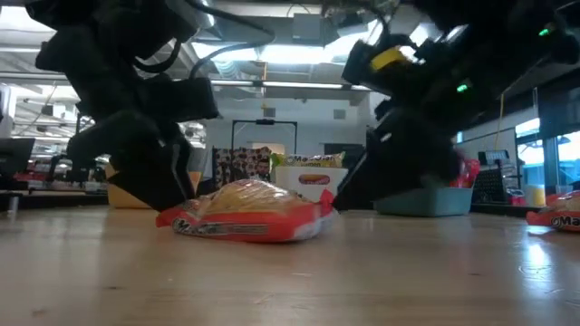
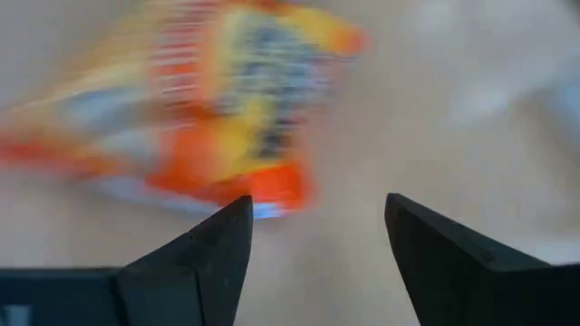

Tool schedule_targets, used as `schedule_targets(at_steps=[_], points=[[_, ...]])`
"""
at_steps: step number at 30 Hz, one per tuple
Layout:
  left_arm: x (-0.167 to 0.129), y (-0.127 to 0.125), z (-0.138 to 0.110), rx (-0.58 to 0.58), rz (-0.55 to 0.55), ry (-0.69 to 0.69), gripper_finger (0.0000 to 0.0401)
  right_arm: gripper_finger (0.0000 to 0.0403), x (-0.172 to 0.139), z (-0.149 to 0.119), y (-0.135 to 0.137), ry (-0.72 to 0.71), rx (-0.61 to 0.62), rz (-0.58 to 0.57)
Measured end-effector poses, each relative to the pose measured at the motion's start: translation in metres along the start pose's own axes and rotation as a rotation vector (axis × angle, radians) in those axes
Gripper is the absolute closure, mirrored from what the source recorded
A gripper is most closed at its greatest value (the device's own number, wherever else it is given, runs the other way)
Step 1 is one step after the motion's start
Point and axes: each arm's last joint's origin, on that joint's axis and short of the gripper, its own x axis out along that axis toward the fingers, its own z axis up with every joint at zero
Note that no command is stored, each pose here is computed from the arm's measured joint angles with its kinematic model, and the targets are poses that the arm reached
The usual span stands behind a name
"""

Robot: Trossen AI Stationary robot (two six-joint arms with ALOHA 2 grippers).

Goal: Sort Maruchan noodles
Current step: Put the orange noodle pack into the yellow bin

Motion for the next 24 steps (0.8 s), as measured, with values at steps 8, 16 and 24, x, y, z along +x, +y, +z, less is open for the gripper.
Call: schedule_targets(at_steps=[8,16,24], points=[[-0.007,-0.020,0.009,-0.007,-0.267,-0.006,0.0222,0.0165,-0.008,0.023,-0.056,0.091,-0.108,-0.242],[-0.047,-0.003,0.032,-0.017,-0.349,-0.013,0.0222,0.0165,-0.028,0.029,-0.055,0.122,0.012,0.101],[-0.052,0.020,0.051,-0.049,-0.082,-0.215,0.0222,0.0165,-0.027,-0.002,-0.005,-0.106,0.180,0.437]])
